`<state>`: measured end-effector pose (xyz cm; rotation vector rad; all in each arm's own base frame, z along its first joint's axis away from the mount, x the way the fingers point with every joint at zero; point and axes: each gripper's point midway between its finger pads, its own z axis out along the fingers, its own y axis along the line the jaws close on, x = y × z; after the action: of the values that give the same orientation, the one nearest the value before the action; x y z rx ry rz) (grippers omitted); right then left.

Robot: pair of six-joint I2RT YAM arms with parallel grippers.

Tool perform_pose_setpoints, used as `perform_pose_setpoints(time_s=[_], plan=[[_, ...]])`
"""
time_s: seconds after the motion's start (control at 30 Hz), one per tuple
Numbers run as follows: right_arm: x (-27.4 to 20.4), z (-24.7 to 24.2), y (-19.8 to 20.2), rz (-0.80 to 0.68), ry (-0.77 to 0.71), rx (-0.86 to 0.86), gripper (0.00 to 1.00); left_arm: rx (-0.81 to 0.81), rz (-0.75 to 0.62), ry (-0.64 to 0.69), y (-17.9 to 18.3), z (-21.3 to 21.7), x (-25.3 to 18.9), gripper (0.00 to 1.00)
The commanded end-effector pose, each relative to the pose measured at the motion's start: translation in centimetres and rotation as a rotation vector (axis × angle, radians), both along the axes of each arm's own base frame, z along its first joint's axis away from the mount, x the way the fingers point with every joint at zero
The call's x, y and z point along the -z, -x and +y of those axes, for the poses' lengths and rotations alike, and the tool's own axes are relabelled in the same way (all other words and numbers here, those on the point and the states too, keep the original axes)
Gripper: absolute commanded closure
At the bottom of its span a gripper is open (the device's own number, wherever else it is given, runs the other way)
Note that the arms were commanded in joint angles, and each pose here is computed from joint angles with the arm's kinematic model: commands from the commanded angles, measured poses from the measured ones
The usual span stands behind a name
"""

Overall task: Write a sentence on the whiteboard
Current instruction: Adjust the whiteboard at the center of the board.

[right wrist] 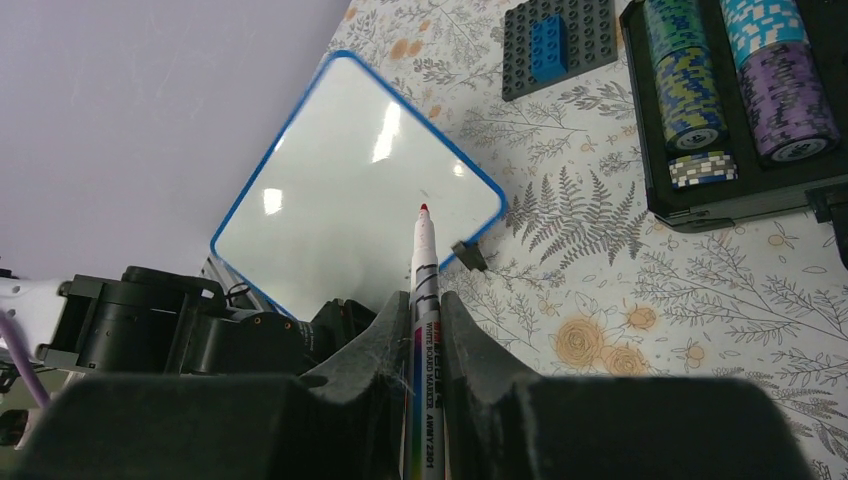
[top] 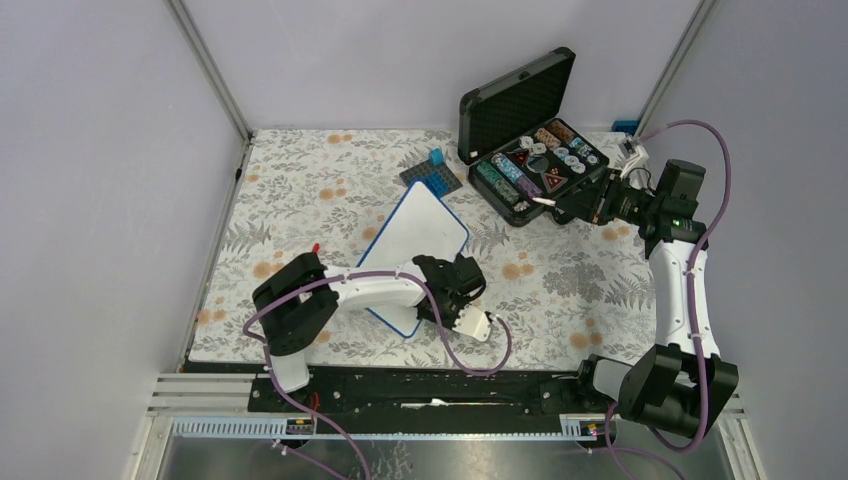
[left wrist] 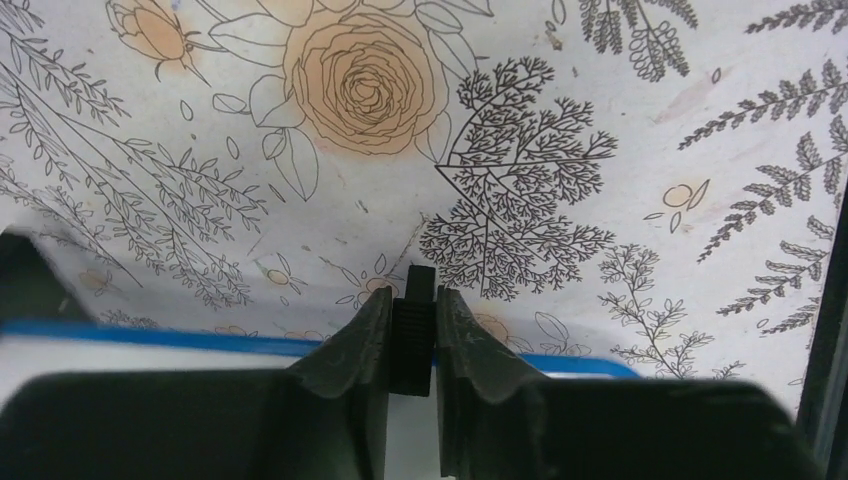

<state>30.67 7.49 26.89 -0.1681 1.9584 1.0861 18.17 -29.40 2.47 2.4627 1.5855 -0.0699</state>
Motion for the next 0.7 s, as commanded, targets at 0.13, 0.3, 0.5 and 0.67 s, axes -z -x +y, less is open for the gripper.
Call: perform_pose_setpoints(time_s=[0.13, 0.3, 0.5, 0.67], plan=[[-1.1, 0.2, 0.4, -0.056, -0.005, -0.029, 1.00, 0.105, -0.090, -0.046, -0.5, 0.1, 0.1, 0.96], [-1.0, 0.3, 0.5, -0.051, -0.010, -0.033, 1.00, 0.194, -0.093, -0.054, 0.1, -0.5, -0.5, 1.00], [-1.0, 0.3, 0.5, -0.052, -0.010, -0.033, 1.00, 0.321, -0.071, -0.104, 0.4, -0.4, -1.0, 1.00], [-0.8, 0.3, 0.5, -0.046, -0.014, -0.037, 1.00, 0.433, -0.072, -0.183, 0.2, 0.0, -1.0, 1.00]])
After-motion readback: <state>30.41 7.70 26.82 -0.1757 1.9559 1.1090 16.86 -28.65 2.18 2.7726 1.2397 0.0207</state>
